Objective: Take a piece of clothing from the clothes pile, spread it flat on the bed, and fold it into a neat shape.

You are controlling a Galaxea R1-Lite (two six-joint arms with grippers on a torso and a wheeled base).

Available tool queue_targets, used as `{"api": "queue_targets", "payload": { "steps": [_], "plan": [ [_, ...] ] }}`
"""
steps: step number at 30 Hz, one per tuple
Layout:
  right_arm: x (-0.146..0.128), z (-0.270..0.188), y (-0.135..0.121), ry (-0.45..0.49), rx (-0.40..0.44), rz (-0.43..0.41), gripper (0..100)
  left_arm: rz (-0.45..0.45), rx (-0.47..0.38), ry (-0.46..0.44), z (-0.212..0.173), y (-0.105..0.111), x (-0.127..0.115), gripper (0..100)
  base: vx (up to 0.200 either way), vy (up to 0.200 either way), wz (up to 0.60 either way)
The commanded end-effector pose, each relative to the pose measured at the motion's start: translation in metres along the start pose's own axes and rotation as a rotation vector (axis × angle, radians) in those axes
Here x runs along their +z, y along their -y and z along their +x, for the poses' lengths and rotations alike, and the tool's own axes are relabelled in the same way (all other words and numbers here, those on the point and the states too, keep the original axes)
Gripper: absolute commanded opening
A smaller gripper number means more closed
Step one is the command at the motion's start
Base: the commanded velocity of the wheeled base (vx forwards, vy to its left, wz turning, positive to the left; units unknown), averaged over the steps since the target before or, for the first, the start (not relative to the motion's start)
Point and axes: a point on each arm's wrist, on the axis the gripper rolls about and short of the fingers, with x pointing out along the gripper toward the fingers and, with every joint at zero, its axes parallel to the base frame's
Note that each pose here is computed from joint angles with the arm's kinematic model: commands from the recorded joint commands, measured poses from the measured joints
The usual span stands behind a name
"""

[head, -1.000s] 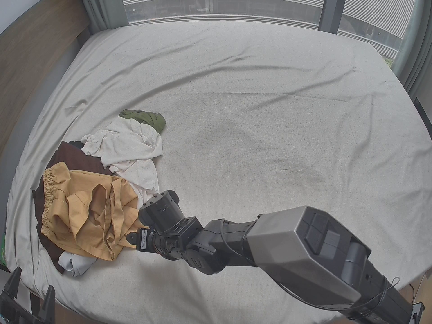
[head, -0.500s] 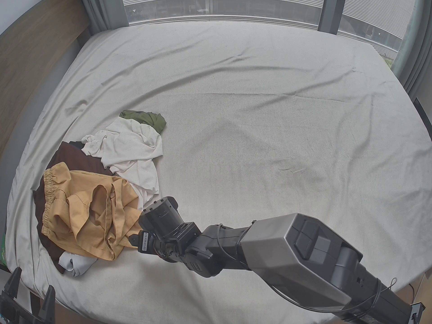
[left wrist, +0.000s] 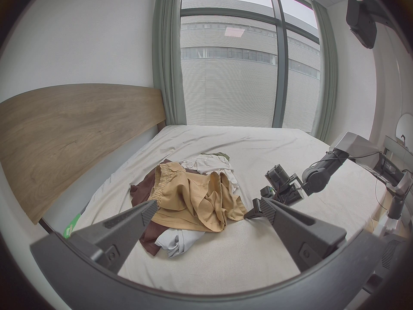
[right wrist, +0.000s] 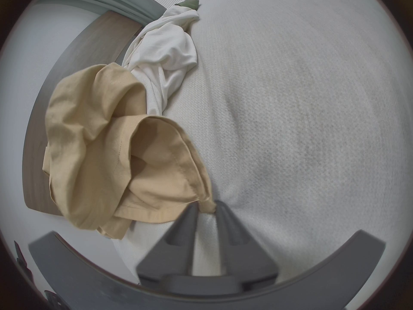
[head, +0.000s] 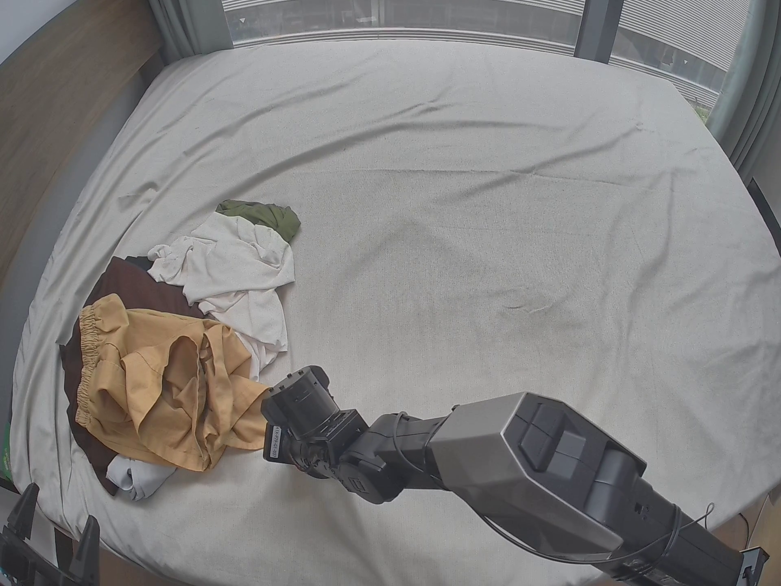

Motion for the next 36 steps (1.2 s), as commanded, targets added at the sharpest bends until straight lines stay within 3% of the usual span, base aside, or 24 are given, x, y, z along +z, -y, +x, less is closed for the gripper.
{"api": "queue_targets", "payload": {
  "steps": [1, 18, 30, 36],
  "plan": [
    [-0.003, 0.003, 0.002, -0.006, -0.005, -0.002, 0, -0.001, 0.000, -0.001, 0.000, 0.000, -0.005, 100, 0.000, 0.000, 0.00],
    [0.026, -0.034, -0.019, 0.077, -0.032, 0.001, 0, 0.001, 0.000, -0.001, 0.000, 0.000, -0.005, 100, 0.000, 0.000, 0.00],
    [0.068, -0.094, -0.051, 0.187, 0.074, 0.019, 0, 0.001, 0.000, -0.001, 0.000, 0.000, -0.005, 100, 0.000, 0.000, 0.00],
    [0.050, -0.104, -0.030, 0.100, -0.003, 0.002, 0, 0.001, 0.000, -0.001, 0.000, 0.000, -0.005, 100, 0.000, 0.000, 0.00]
  ]
}}
